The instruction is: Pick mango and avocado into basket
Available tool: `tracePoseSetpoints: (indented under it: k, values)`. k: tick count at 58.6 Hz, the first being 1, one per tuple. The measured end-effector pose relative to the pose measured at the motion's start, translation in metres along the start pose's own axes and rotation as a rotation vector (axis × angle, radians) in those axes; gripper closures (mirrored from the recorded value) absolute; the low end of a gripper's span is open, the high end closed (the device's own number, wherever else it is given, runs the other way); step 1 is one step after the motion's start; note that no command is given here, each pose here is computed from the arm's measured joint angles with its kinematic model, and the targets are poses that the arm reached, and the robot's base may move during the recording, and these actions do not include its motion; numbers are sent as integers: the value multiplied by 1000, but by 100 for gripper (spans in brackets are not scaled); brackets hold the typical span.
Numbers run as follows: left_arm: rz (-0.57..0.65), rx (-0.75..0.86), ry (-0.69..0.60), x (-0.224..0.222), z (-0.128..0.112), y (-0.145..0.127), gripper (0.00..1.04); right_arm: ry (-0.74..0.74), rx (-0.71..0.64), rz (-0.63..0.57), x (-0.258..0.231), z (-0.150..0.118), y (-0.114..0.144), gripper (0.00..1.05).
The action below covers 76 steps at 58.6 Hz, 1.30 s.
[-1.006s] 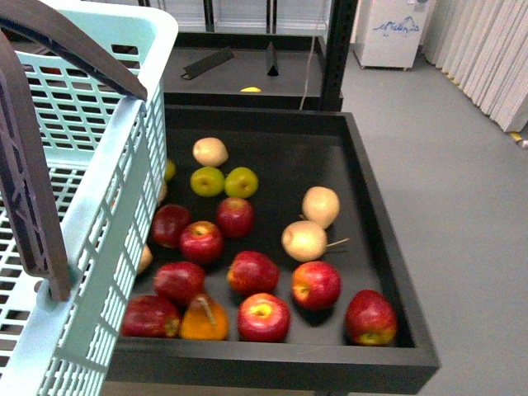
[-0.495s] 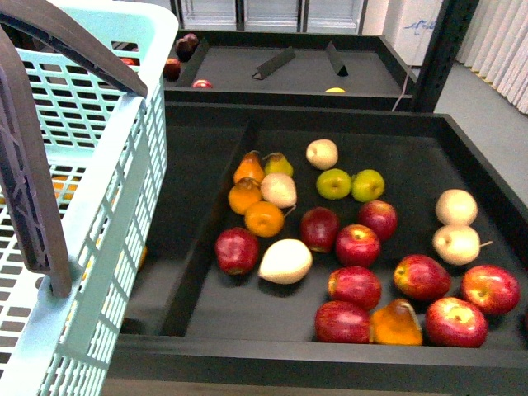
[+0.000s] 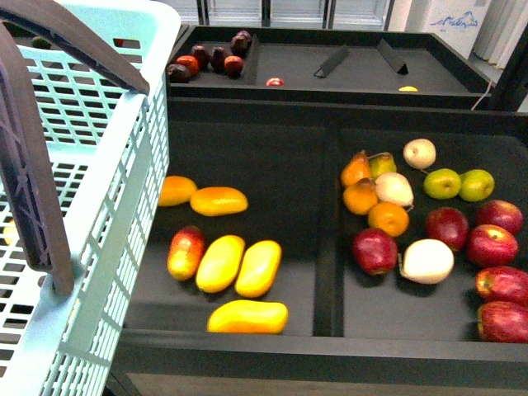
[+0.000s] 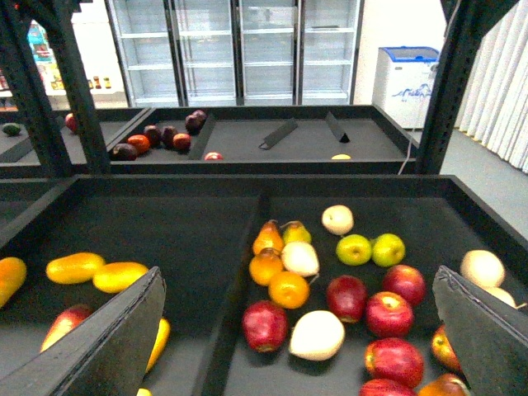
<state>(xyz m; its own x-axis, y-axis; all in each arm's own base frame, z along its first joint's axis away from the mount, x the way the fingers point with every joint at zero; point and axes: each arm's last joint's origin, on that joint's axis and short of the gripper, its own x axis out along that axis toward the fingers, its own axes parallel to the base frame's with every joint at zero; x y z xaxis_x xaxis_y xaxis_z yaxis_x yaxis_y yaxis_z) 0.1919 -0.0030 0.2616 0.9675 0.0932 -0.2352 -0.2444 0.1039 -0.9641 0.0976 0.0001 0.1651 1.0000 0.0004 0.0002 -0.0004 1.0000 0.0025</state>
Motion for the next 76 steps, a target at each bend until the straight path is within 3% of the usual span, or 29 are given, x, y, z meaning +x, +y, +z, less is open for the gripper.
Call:
tracePoseSetpoints:
  k: [73,76]
  values:
    - [4,14,-32,0,2,0,99,2,-1,5,0,0,0,8]
    - [47,54,-44,2,2,0,99,2,0,3,0,0,0,8]
